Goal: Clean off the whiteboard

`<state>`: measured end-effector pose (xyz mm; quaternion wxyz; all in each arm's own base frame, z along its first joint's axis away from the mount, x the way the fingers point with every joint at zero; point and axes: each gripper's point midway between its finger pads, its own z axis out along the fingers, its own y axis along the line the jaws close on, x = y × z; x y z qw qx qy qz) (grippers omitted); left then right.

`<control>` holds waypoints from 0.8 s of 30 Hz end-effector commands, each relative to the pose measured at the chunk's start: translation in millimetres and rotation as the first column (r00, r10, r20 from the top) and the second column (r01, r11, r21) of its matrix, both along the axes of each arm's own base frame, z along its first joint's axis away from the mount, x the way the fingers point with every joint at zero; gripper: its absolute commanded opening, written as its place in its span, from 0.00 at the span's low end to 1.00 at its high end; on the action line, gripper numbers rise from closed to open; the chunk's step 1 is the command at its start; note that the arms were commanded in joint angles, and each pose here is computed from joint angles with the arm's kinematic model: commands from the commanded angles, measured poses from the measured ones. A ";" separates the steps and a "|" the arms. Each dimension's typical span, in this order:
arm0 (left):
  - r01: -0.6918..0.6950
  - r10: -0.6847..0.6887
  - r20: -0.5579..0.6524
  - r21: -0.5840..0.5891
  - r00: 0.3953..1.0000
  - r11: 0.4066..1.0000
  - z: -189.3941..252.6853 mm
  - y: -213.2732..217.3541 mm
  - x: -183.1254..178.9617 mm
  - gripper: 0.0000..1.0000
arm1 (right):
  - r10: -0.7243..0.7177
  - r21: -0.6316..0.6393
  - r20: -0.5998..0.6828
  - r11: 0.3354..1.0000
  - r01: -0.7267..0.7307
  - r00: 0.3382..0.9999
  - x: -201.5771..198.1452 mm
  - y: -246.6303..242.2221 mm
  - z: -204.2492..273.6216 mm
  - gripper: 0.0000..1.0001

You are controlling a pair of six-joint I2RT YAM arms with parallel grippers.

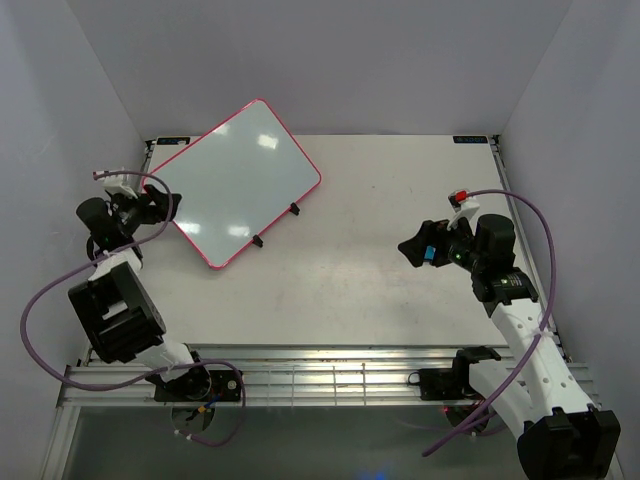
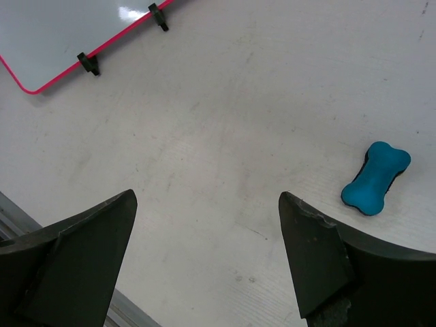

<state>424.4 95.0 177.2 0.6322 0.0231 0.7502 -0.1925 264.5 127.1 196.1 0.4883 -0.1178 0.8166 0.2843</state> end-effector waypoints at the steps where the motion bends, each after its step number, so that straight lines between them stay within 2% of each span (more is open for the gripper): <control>1: -0.182 0.179 0.094 0.018 0.979 0.983 40.0 18.6 -0.9 0.98 | -0.038 -0.028 0.039 0.999 0.039 0.998 10.0 -6.5 8.1 0.90; 5: -0.394 0.398 0.071 -0.065 0.915 0.917 50.5 39.7 -17.9 0.98 | -0.072 -0.050 0.028 0.996 0.074 0.997 15.6 -12.7 4.1 0.90; 7: -0.512 0.512 -0.035 -0.116 0.858 0.851 43.8 47.2 -28.6 0.98 | -0.085 -0.061 0.005 0.995 0.085 0.996 18.5 -15.2 0.3 0.90; 9: -0.646 0.620 -0.194 -0.130 0.760 0.752 34.3 61.3 -41.6 0.98 | -0.084 -0.064 0.009 0.994 0.085 0.996 19.8 -15.5 2.4 0.90; 10: -0.650 0.612 -0.231 -0.164 0.756 0.742 37.4 53.0 -43.7 0.98 | -0.102 -0.071 0.016 0.992 0.103 0.995 21.1 -18.7 3.1 0.90; 12: -0.588 0.538 -0.260 -0.186 0.802 0.787 41.5 26.0 -44.2 0.98 | -0.128 -0.089 0.010 0.988 0.128 0.992 22.4 -23.5 4.4 0.90; 13: -0.500 0.448 -0.263 -0.183 0.855 0.847 45.9 -13.3 -44.5 0.98 | -0.141 -0.102 0.029 0.984 0.144 0.990 24.8 -26.9 13.5 0.90; 15: -0.425 0.384 -0.268 -0.115 0.884 0.898 42.4 -52.9 -50.0 0.98 | -0.155 -0.119 0.018 0.981 0.156 0.988 19.6 -30.9 15.9 0.90; 16: -0.370 0.338 -0.273 -0.074 0.901 0.926 40.1 -85.7 -52.2 0.98 | -0.162 -0.111 0.031 0.980 0.164 0.986 15.9 -31.9 16.1 0.90; 18: -0.292 0.273 -0.299 -0.023 0.915 0.956 37.9 -122.5 -67.4 0.98 | -0.175 -0.102 0.051 0.978 0.180 0.983 12.5 -33.6 12.2 0.90; 22: -0.214 0.216 -0.224 0.031 0.950 0.976 69.6 -143.4 -97.5 0.98 | -0.260 -0.118 0.052 0.957 0.265 0.964 16.2 -47.1 19.1 0.90; 24: -0.243 0.251 -0.137 0.068 0.958 0.968 89.0 -131.7 -117.6 0.98 | -0.297 -0.106 0.061 0.947 0.302 0.953 15.9 -52.0 36.2 0.90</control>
